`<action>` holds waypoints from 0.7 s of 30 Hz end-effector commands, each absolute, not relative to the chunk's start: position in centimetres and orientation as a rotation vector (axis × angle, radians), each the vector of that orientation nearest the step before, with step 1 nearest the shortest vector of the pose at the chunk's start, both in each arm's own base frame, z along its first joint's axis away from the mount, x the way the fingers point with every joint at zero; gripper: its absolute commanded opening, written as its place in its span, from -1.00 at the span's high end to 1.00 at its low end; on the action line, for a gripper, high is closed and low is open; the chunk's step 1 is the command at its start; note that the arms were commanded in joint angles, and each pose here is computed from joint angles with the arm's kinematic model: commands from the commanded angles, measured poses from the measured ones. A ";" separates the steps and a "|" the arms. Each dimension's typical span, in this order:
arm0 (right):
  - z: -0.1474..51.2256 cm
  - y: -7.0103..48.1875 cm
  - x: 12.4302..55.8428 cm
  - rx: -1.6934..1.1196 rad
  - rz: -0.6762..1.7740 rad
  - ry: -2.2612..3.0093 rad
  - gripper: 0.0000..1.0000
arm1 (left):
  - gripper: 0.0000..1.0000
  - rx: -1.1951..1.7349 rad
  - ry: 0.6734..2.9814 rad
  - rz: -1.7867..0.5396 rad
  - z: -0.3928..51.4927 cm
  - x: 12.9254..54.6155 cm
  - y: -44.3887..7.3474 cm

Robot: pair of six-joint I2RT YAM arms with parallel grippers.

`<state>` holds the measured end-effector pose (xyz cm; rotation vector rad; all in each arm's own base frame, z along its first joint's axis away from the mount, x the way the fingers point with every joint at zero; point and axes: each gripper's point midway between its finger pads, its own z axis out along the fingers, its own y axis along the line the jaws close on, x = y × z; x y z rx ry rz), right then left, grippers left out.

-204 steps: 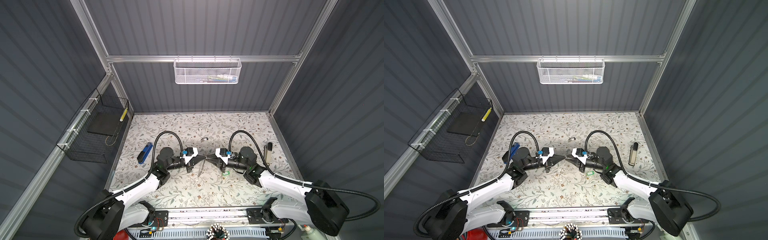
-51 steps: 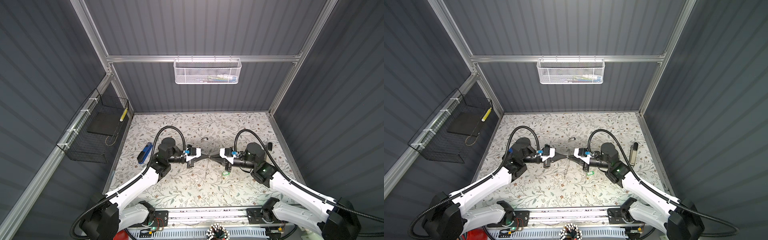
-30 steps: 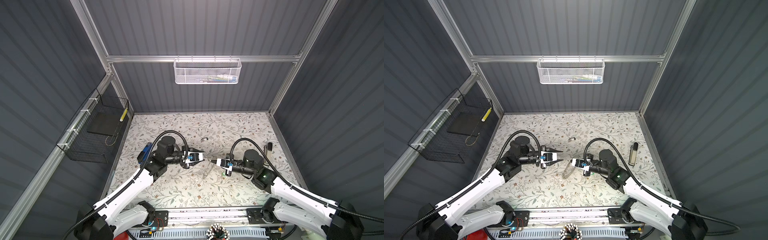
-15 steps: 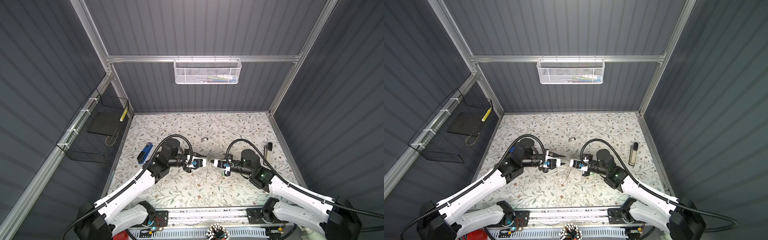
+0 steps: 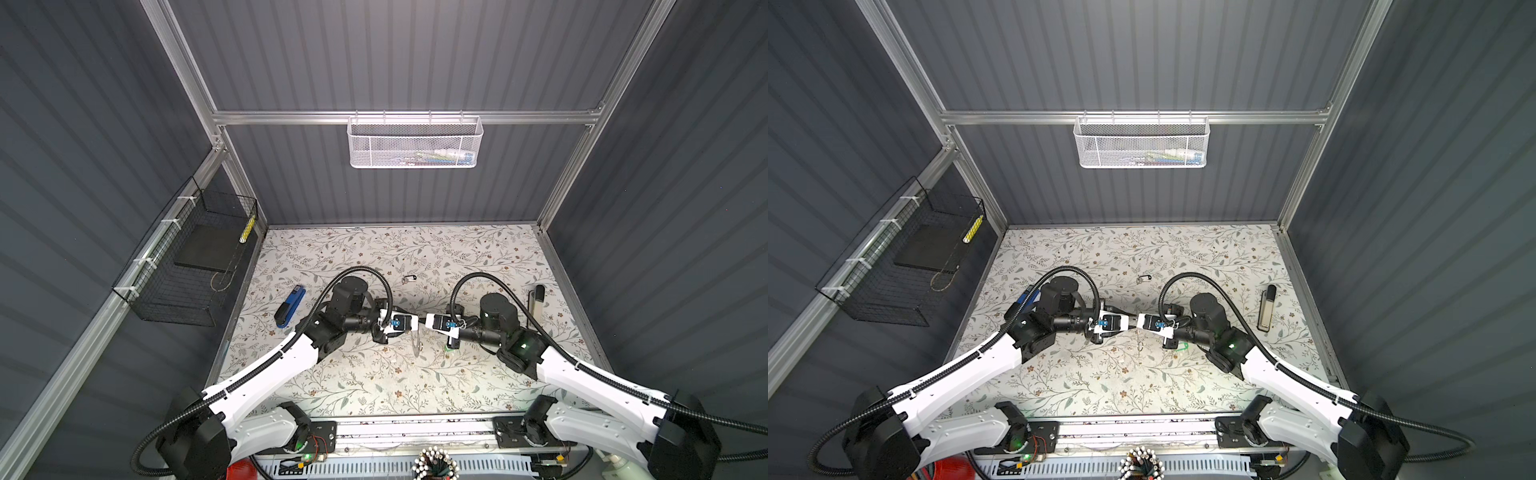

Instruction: Put the keys on the keyring

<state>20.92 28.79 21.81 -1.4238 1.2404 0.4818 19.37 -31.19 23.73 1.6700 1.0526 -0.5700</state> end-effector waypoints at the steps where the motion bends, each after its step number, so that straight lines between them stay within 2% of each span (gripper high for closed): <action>1: 23.5 29.3 20.7 -1.415 0.513 1.215 0.94 | 0.51 1.642 1.055 -0.594 24.5 19.5 -31.7; 7: 24.0 29.2 20.6 -1.406 0.518 1.209 0.92 | 0.70 1.647 1.093 -0.611 23.9 19.7 -31.9; 10: 24.1 29.1 20.5 -1.406 0.515 1.208 0.89 | 0.94 1.643 1.101 -0.625 23.9 19.7 -32.1; 11: 24.0 29.1 20.5 -1.405 0.513 1.210 0.85 | 1.00 1.637 1.103 -0.632 24.1 19.7 -32.1; 17: 24.3 27.4 21.3 -1.316 0.448 1.245 0.34 | 1.00 1.513 1.122 -0.713 25.9 20.1 -32.6; 21: 25.3 25.6 21.0 -1.230 0.458 1.247 0.20 | 1.00 1.427 1.067 -0.849 27.9 19.5 -32.9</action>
